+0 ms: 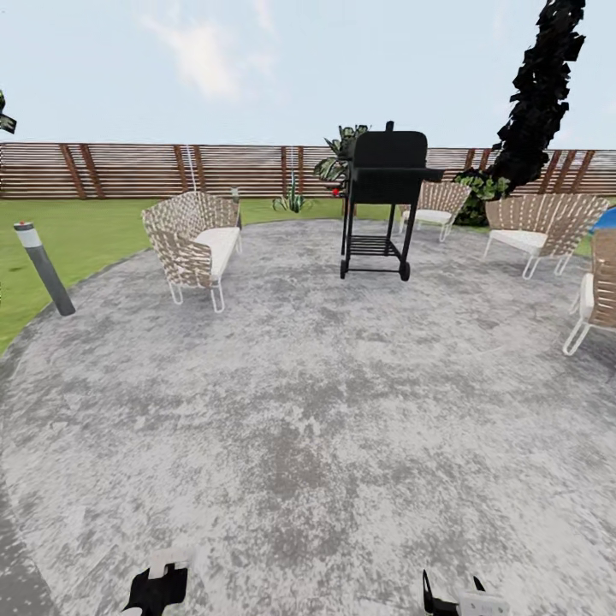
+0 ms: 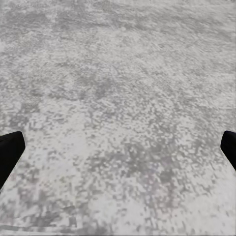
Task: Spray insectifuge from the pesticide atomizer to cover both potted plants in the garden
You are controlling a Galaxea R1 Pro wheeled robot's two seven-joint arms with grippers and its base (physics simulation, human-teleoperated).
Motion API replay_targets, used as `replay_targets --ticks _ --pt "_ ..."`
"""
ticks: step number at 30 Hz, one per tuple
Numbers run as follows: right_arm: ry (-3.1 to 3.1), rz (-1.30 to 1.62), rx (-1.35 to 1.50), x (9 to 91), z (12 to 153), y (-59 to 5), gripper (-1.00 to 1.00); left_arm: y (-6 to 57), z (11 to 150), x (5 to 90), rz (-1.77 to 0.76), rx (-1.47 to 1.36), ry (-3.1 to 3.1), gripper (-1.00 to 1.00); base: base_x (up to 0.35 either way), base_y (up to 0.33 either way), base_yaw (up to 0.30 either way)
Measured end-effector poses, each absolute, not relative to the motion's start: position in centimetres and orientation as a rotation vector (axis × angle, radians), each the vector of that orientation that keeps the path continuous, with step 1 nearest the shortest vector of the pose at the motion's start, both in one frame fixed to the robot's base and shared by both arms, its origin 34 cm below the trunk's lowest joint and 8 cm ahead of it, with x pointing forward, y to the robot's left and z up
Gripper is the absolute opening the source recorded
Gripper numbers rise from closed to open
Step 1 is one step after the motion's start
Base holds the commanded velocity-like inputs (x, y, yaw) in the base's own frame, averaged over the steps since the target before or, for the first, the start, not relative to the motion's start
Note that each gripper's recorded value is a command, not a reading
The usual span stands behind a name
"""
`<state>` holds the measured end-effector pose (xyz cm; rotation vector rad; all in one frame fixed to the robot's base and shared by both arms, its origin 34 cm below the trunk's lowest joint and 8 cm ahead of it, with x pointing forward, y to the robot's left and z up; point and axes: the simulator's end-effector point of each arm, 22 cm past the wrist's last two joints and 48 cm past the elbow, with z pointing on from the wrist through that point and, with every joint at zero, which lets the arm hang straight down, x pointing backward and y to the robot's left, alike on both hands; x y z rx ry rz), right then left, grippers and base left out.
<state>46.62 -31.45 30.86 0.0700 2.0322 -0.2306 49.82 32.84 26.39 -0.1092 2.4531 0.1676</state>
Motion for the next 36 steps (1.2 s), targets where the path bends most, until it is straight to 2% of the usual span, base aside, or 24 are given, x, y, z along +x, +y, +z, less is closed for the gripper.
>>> replay_targets --ticks 19,36 --pt "2.032 -0.23 0.069 46.63 30.86 -31.44 1.0 32.87 26.38 49.8 0.168 -0.109 2.453 -1.0 0.339 0.0 0.004" --pt "2.032 -0.23 0.069 46.63 30.86 -31.43 1.0 32.94 26.37 49.78 0.169 -0.111 2.454 -1.0 0.339 0.0 0.118"
